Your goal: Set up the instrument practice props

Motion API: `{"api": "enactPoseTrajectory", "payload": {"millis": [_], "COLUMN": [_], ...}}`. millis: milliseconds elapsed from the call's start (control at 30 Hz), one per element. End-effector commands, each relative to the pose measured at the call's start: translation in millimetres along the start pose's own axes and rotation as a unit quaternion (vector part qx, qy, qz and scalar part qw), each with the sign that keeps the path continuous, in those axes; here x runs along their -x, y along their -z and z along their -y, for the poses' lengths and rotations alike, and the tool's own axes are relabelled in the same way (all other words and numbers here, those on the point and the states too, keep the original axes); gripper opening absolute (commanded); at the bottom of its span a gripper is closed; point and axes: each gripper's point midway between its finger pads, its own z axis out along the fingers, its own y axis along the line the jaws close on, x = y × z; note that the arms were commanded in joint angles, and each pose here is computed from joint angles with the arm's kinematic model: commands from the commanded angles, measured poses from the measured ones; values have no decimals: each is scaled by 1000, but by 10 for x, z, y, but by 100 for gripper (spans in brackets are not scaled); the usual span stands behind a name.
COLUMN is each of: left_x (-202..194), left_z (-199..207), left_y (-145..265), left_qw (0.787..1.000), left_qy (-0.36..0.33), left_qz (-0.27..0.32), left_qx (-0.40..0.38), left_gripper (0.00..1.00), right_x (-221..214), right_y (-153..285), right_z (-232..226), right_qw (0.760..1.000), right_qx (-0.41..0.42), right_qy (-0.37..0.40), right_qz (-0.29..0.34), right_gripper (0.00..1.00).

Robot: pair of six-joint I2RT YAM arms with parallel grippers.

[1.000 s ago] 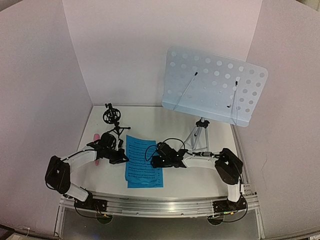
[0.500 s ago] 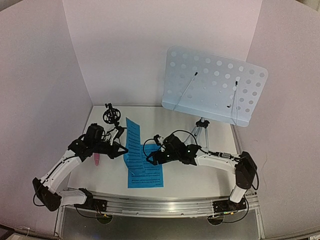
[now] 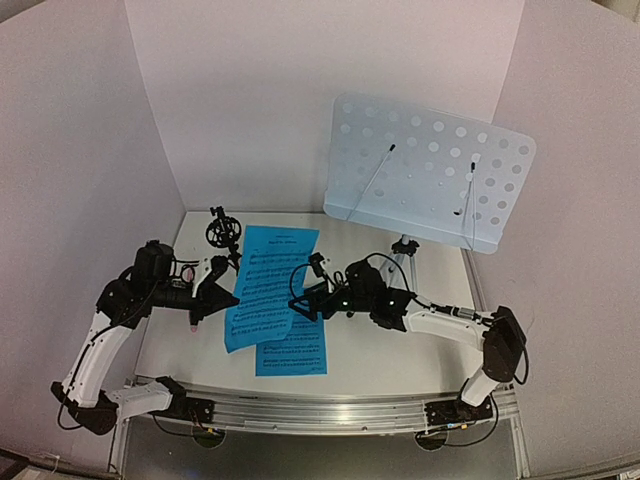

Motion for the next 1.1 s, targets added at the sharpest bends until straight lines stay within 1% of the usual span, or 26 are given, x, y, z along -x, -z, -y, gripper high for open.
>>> {"api": "enactPoseTrajectory", "payload": {"millis": [0, 100, 233, 333, 367, 433, 467, 633, 700, 867, 900, 933, 967, 1067], "left_x": [212, 262, 311, 336, 344, 347, 345, 335, 319, 345, 349, 352, 359, 402], "left_z": [272, 347, 419, 446, 452, 452, 445, 327, 326, 277, 263, 242, 226, 207], "left_y": [207, 235, 281, 308, 312, 318, 320, 321, 326, 298, 288, 273, 264, 207], "left_qw": [999, 997, 996, 995, 995, 995, 995, 997, 997, 994, 994, 994, 993, 991], "left_qy": [-25, -22, -25, -31, -32, -32, -30, 11, 23, 57, 61, 68, 75, 93], "left_qz": [33, 47, 59, 65, 67, 69, 69, 74, 76, 88, 89, 89, 90, 94], "left_qx": [-33, -50, -61, -63, -63, -62, -58, -22, -20, -17, -16, -14, -13, -28], "left_gripper": [0, 0, 0, 0, 0, 0, 0, 0, 0, 0, 3, 11, 24, 51], "right_x": [304, 393, 490, 557, 567, 559, 550, 548, 551, 601, 597, 607, 603, 600], "right_y": [228, 273, 315, 327, 322, 314, 323, 426, 475, 594, 613, 641, 663, 755], "right_z": [-288, -476, -601, -735, -783, -888, -931, -1045, -1074, -1167, -1188, -1228, -1250, -1377], "right_qw": [996, 992, 988, 983, 981, 978, 976, 971, 970, 969, 969, 968, 968, 967], "right_qx": [43, 83, 102, 132, 145, 174, 187, 212, 214, 222, 222, 224, 221, 217], "right_qy": [44, 63, 83, 95, 96, 95, 96, 94, 93, 90, 91, 97, 102, 129], "right_qz": [63, 71, 81, 84, 82, 70, 66, 62, 64, 65, 61, 59, 53, 39], "right_gripper": [82, 82, 81, 77, 75, 68, 63, 24, 16, 0, 0, 0, 0, 0]}}
